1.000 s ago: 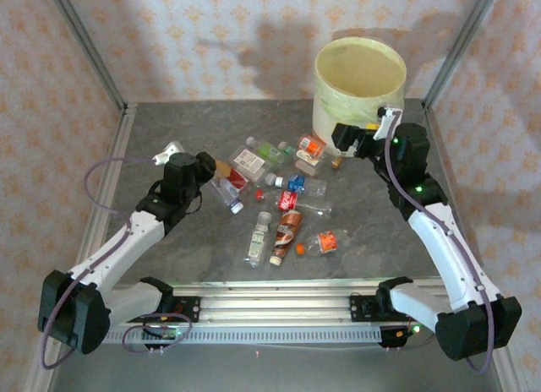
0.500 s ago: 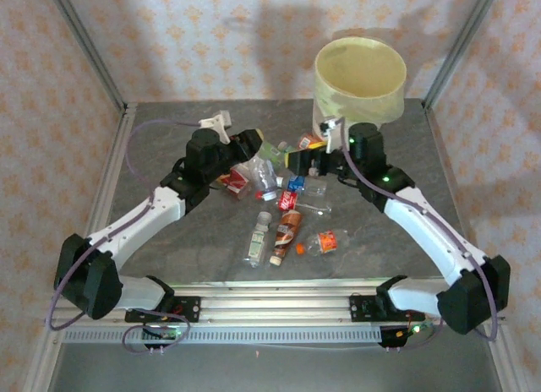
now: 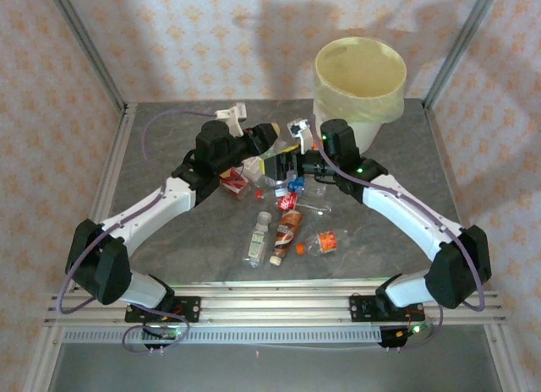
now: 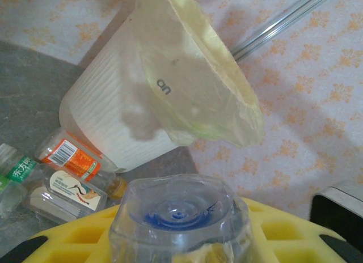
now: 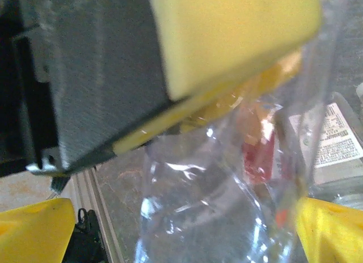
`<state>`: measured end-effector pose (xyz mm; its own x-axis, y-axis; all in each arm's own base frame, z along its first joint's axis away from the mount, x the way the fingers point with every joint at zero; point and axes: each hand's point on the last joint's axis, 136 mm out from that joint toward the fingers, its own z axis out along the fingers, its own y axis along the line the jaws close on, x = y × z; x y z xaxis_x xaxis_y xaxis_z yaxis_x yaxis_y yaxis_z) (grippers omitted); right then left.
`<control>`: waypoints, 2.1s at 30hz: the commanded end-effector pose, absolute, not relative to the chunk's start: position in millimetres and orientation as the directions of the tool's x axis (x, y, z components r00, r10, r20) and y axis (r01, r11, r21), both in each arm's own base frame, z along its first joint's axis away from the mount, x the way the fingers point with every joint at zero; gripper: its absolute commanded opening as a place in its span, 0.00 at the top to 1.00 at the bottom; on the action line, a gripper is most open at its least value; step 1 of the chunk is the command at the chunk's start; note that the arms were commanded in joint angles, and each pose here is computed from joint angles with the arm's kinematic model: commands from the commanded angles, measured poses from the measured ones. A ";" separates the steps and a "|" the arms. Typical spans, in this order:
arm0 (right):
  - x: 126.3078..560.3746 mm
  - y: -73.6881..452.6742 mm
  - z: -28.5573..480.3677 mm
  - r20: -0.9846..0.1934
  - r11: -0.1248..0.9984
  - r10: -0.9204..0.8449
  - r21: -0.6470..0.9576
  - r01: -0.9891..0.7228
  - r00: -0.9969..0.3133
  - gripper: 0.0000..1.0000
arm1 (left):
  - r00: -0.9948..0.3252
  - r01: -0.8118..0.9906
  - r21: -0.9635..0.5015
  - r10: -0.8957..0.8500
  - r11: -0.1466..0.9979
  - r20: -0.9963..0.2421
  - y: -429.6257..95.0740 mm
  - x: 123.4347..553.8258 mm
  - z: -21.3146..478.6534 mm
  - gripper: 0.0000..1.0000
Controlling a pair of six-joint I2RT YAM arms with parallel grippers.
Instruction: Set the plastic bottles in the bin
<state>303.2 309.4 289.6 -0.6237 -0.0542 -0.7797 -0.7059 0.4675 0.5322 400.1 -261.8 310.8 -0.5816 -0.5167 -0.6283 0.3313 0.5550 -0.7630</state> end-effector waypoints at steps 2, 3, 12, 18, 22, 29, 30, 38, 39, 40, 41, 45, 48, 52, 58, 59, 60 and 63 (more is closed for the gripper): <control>305.1 314.5 297.8 -0.799 0.452 -0.023 0.528 -0.719 -0.601 0.06 | -0.560 0.404 -0.767 -0.528 0.498 -0.638 -270.8 398.1 335.7 0.57; 305.7 314.7 295.9 -0.793 0.455 -0.026 0.532 -0.714 -0.608 0.06 | -0.560 0.404 -0.767 -0.528 0.498 -0.638 -270.6 398.2 335.5 0.57; 312.7 314.7 280.1 -0.765 0.497 -0.042 0.542 -0.678 -0.642 0.37 | -0.569 0.405 -0.772 -0.526 0.490 -0.632 -273.2 399.3 333.9 0.57; 311.6 311.8 277.3 -0.771 0.513 -0.067 0.517 -0.685 -0.633 0.52 | -0.575 0.391 -0.776 -0.527 0.495 -0.626 -272.5 399.5 329.9 0.56; 313.6 308.7 273.9 -0.771 0.538 -0.072 0.504 -0.676 -0.632 0.56 | -0.586 0.376 -0.777 -0.521 0.505 -0.621 -272.4 399.7 328.1 0.48; 317.8 302.6 266.0 -0.772 0.580 -0.071 0.483 -0.656 -0.631 0.62 | -0.626 0.355 -0.787 -0.497 0.504 -0.601 -275.4 400.5 328.2 0.06; 318.7 301.2 263.8 -0.770 0.589 -0.074 0.479 -0.651 -0.634 0.63 | -0.620 0.353 -0.784 -0.499 0.512 -0.605 -272.5 400.6 329.8 0.03; 324.8 286.9 252.2 -0.767 0.668 -0.104 0.418 -0.615 -0.634 0.65 | -0.522 0.252 -0.768 -0.585 0.589 -0.621 -224.6 399.2 337.1 0.00; 326.4 285.0 251.9 -0.768 0.678 -0.105 0.410 -0.610 -0.632 0.65 | -0.511 0.242 -0.771 -0.599 0.589 -0.617 -218.1 398.0 338.2 0.00; 327.3 282.9 251.9 -0.770 0.685 -0.107 0.402 -0.608 -0.629 0.65 | -0.501 0.237 -0.776 -0.611 0.584 -0.613 -212.0 396.5 340.9 0.00; 329.1 281.1 252.6 -0.772 0.693 -0.108 0.394 -0.604 -0.626 0.65 | -0.496 0.227 -0.781 -0.621 0.582 -0.607 -206.0 395.6 342.1 0.00; 337.0 269.8 259.9 -0.778 0.728 -0.110 0.361 -0.583 -0.618 0.66 | -0.460 0.163 -0.777 -0.650 0.608 -0.605 -181.3 389.6 338.4 0.00; 343.6 260.7 272.3 -0.785 0.742 -0.104 0.348 -0.573 -0.611 0.65 | -0.410 0.066 -0.739 -0.657 0.670 -0.632 -156.1 382.4 329.5 0.00; 355.4 246.2 298.8 -0.814 0.759 -0.069 0.332 -0.559 -0.577 0.66 | -0.344 -0.091 -0.681 -0.665 0.726 -0.663 -118.2 368.8 311.5 0.00; 375.1 222.8 339.1 -0.857 0.793 -0.015 0.304 -0.528 -0.516 0.66 | -0.242 -0.260 -0.615 -0.667 0.744 -0.705 -68.9 343.6 291.8 0.00; 379.4 218.3 345.9 -0.862 0.798 -0.002 0.303 -0.521 -0.506 0.66 | -0.232 -0.291 -0.601 -0.665 0.744 -0.710 -61.7 339.5 287.1 0.00; 384.0 213.4 354.2 -0.869 0.804 0.014 0.305 -0.511 -0.495 0.67 | -0.223 -0.318 -0.589 -0.662 0.743 -0.716 -55.3 336.1 282.2 0.00; 400.1 199.0 376.8 -0.881 0.820 0.072 0.319 -0.475 -0.468 0.67 | -0.210 -0.381 -0.568 -0.667 0.729 -0.715 -43.9 329.2 266.5 0.00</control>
